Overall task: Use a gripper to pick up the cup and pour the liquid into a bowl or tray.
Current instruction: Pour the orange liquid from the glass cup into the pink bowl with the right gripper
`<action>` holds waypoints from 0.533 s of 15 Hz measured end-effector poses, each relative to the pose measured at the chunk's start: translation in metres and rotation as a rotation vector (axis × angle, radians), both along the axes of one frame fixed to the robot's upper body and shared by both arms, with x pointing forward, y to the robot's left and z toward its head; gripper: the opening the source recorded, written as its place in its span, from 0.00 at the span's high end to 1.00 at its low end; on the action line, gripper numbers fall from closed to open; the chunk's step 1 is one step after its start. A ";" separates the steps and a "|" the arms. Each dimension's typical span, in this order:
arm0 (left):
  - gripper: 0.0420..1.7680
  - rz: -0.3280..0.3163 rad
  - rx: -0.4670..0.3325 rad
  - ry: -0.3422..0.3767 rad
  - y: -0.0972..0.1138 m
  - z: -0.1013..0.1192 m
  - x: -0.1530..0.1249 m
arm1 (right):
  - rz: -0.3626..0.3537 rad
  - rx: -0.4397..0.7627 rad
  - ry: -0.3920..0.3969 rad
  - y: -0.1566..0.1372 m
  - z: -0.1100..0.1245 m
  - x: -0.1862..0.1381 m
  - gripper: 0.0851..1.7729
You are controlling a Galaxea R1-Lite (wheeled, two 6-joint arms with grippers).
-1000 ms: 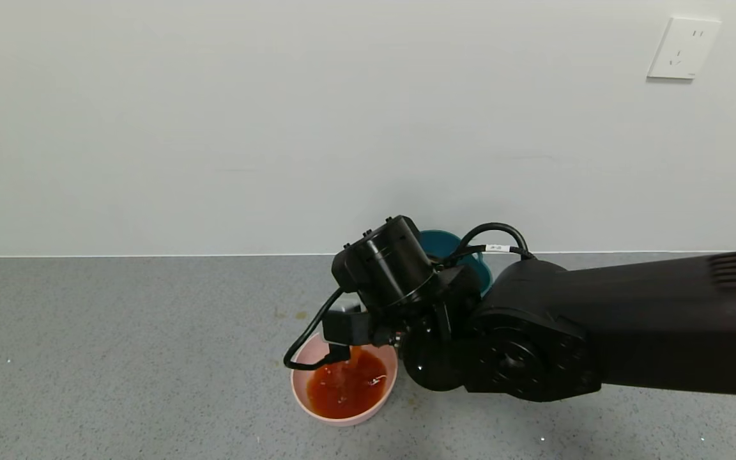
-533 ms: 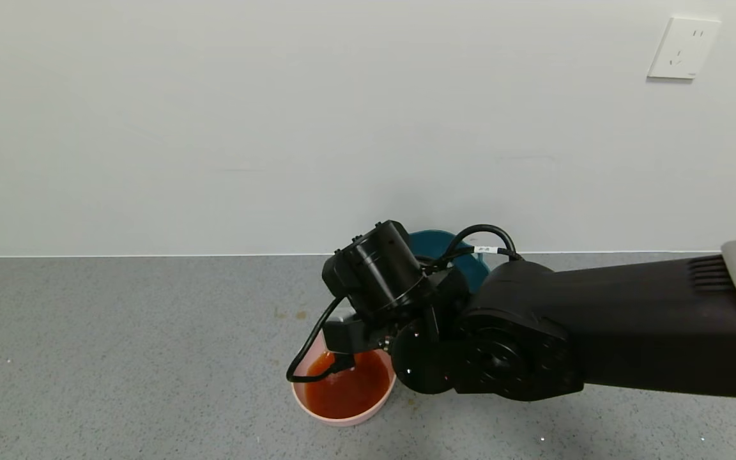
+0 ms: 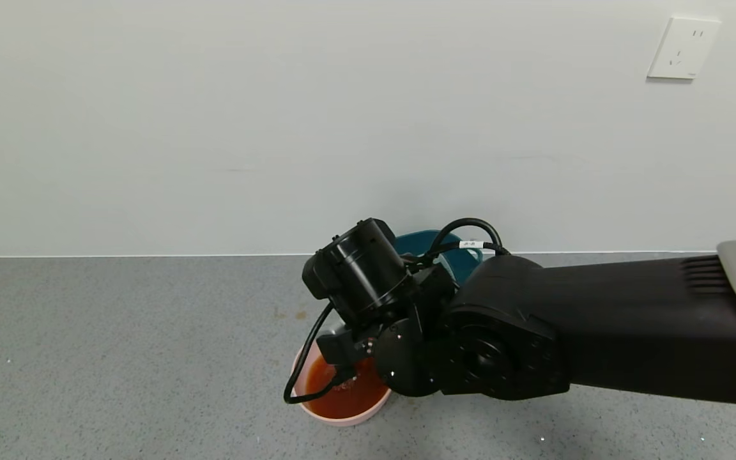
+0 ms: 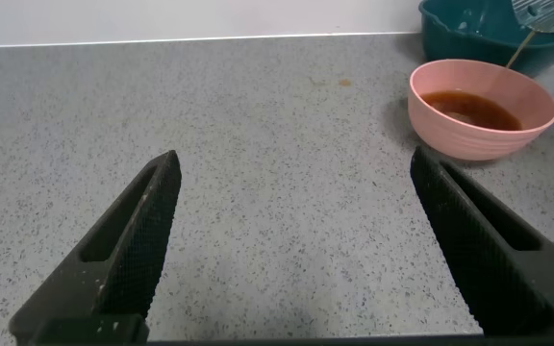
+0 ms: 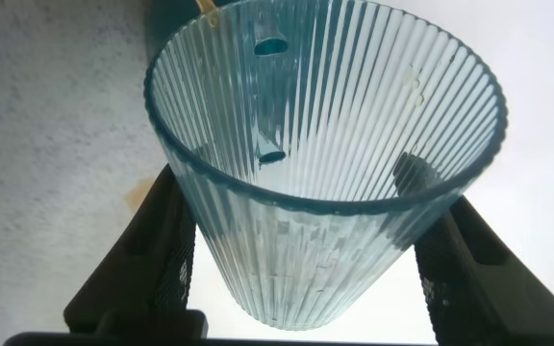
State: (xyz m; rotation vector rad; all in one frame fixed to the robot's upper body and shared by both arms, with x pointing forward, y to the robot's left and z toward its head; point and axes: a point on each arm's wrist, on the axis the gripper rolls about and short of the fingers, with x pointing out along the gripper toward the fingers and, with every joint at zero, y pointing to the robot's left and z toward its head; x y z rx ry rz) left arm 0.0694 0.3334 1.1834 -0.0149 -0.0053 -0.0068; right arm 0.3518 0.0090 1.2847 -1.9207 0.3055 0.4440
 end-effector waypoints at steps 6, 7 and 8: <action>0.03 0.000 0.000 0.000 0.000 0.000 0.000 | 0.048 -0.089 -0.009 0.004 0.000 0.001 0.26; 0.03 0.000 0.000 0.000 0.000 0.000 0.000 | 0.050 -0.091 -0.008 0.004 -0.001 0.001 0.26; 0.03 0.000 0.000 0.000 0.000 0.000 0.000 | 0.050 -0.092 -0.009 0.004 -0.001 0.001 0.26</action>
